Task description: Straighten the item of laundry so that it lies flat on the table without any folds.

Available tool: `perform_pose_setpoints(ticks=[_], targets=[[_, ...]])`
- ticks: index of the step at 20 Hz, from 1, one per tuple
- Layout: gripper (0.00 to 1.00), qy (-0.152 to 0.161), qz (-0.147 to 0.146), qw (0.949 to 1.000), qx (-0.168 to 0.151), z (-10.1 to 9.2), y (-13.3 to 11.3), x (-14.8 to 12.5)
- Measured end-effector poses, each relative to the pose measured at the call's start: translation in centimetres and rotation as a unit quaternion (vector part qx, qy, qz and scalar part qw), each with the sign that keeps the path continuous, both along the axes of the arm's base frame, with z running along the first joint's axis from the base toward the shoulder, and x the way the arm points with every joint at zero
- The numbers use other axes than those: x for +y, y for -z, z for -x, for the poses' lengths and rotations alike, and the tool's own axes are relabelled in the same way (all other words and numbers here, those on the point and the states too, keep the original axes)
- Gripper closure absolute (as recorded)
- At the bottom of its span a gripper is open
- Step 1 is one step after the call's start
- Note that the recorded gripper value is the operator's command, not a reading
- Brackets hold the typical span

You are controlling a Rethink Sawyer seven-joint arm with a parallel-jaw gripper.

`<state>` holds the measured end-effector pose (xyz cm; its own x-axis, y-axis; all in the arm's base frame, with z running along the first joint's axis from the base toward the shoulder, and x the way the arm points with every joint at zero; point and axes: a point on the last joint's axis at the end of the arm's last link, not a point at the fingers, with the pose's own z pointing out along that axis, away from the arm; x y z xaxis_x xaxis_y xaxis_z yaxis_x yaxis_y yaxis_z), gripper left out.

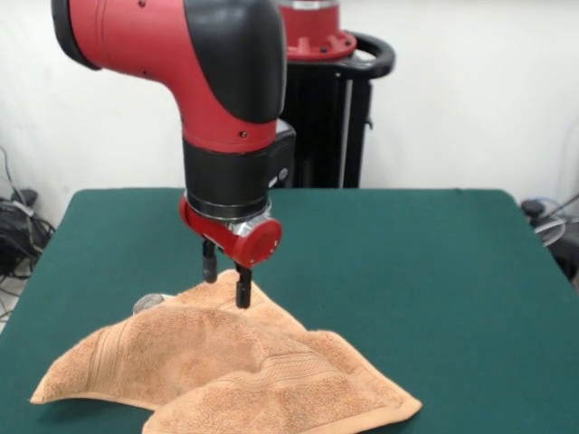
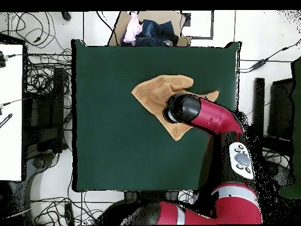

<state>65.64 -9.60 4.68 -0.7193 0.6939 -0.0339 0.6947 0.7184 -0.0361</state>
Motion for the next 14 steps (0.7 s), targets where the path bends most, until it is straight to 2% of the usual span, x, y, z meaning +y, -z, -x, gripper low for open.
perform_pose_setpoints(ticks=[6, 14], targets=[[0.0, 0.015, -0.028, 0.9995, 0.006, 2.1, 2.1, -0.2], [0.0, 0.011, -0.042, 0.9991, 0.003, 4.1, 4.9, -0.1]])
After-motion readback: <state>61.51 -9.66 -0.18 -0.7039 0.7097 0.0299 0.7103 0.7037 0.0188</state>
